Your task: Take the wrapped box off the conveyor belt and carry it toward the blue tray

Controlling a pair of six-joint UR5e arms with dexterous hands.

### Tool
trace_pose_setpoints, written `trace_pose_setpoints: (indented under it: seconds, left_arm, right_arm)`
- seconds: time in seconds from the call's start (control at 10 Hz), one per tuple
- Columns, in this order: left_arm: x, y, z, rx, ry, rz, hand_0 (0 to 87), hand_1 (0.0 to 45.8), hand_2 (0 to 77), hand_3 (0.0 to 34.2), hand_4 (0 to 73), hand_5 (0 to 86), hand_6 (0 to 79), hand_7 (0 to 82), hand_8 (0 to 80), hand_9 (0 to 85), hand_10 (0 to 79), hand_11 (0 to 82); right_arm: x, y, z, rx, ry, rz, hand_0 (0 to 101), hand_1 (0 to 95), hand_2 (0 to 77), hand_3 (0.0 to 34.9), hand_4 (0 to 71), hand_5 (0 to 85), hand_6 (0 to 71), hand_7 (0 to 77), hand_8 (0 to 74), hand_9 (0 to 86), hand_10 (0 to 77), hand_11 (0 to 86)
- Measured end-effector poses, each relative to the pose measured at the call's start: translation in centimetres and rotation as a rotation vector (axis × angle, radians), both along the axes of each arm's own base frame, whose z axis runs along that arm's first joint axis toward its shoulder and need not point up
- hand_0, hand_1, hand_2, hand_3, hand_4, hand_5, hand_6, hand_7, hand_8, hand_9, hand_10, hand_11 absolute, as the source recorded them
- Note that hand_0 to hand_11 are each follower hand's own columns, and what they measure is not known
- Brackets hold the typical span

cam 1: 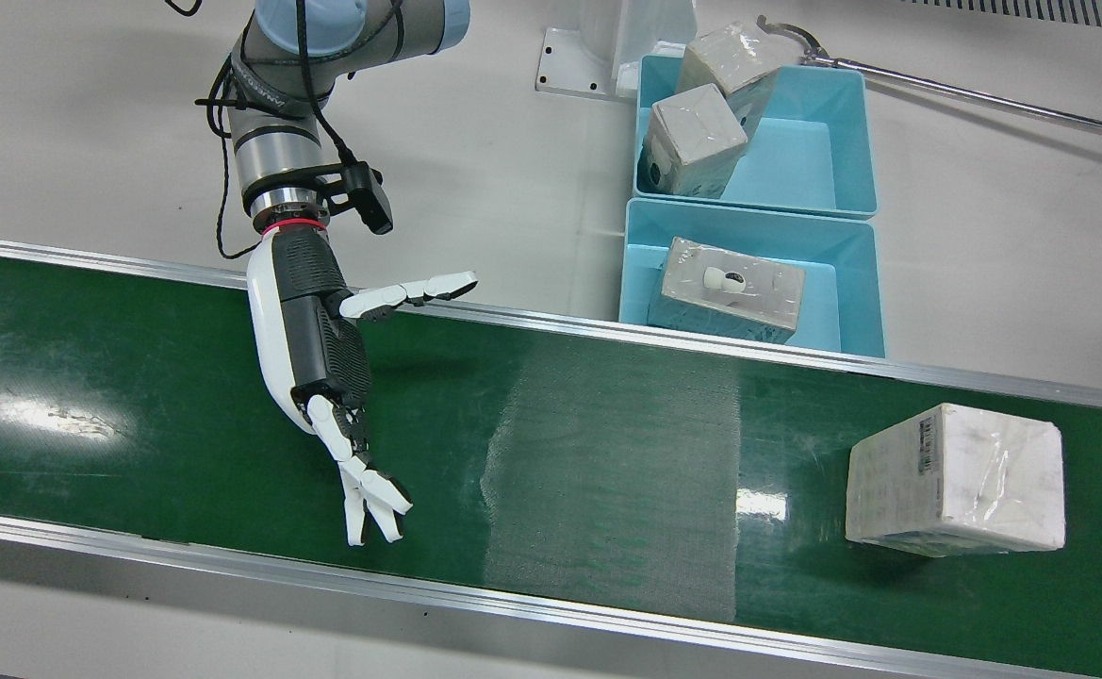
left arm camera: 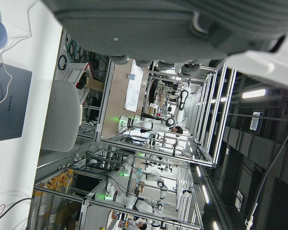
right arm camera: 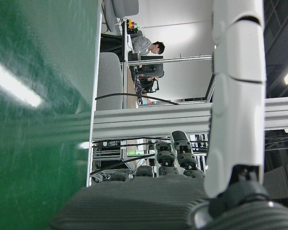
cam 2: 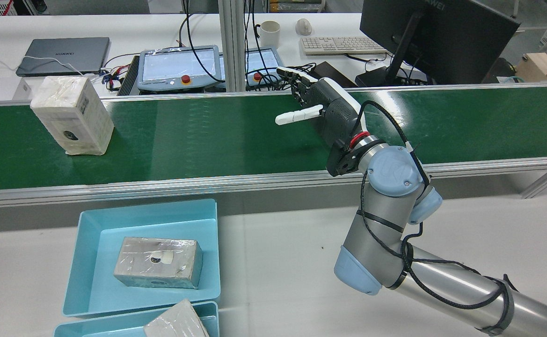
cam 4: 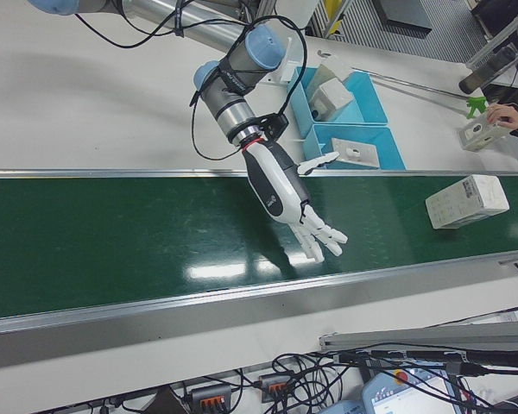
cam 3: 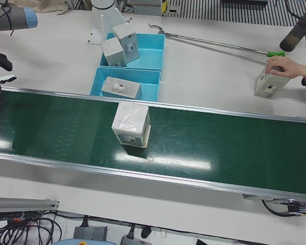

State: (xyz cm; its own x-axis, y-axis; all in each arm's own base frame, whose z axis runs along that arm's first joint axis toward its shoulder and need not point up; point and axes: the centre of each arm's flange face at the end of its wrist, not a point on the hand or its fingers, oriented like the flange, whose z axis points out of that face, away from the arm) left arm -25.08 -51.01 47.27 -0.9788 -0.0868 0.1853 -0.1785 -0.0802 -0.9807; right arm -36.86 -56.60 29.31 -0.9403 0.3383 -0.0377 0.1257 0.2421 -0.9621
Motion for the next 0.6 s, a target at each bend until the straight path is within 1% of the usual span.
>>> trace_pose_setpoints:
  seconds: [0.1, 0.3, 0.4, 0.5, 0.6]
  left_arm:
    - [0.0, 0.0, 0.0, 0.0, 0.0, 0.0, 0.0, 0.0, 0.5, 0.0, 0.0, 1.1, 0.5, 0.5, 0.5, 0.0, 0.5, 0.5]
    - [0.0, 0.0, 0.0, 0.0, 0.0, 0.0, 0.0, 0.0, 1.1, 0.0, 0.0, 1.1, 0.0, 0.5, 0.5, 0.5, 0.5, 0.5]
    - [0.0, 0.0, 0.0, 0.0, 0.0, 0.0, 0.0, 0.0, 1.1, 0.0, 0.0, 1.1, 0.0, 0.5, 0.5, 0.5, 0.5, 0.5]
    - [0.0, 0.0, 0.0, 0.0, 0.0, 0.0, 0.0, 0.0, 1.1, 0.0, 0.0, 1.1, 0.0, 0.5, 0.5, 0.5, 0.5, 0.5]
    - [0.0, 0.0, 0.0, 0.0, 0.0, 0.0, 0.0, 0.0, 0.5, 0.0, 0.0, 1.1, 0.5, 0.5, 0.5, 0.5, 0.5, 0.5]
  right_arm:
    - [-0.3, -0.1, -0.3, 0.023, -0.008, 0.0, 49, 14.2, 6.5, 0.0, 9.3, 14.2, 2.7, 1.6, 0.0, 1.1, 0.0, 1.6]
    - [-0.6, -0.4, -0.8, 0.08, -0.028, 0.007, 49, 15.3, 6.5, 0.0, 8.2, 14.2, 2.2, 2.2, 0.0, 1.1, 0.0, 1.6]
    - [-0.6, -0.5, -0.7, 0.09, -0.029, 0.009, 48, 15.3, 6.5, 0.0, 7.1, 13.1, 2.2, 1.6, 0.0, 1.1, 0.0, 1.6]
    - [-0.5, -0.6, -0.3, 0.091, -0.025, 0.011, 49, 15.3, 6.5, 0.0, 8.7, 12.5, 2.2, 2.2, 0.0, 1.1, 0.0, 1.6]
    - [-0.7, -0.7, 0.2, 0.086, -0.017, 0.01, 49, 15.3, 7.6, 0.0, 9.8, 13.6, 3.8, 1.6, 0.0, 1.1, 0.0, 1.6]
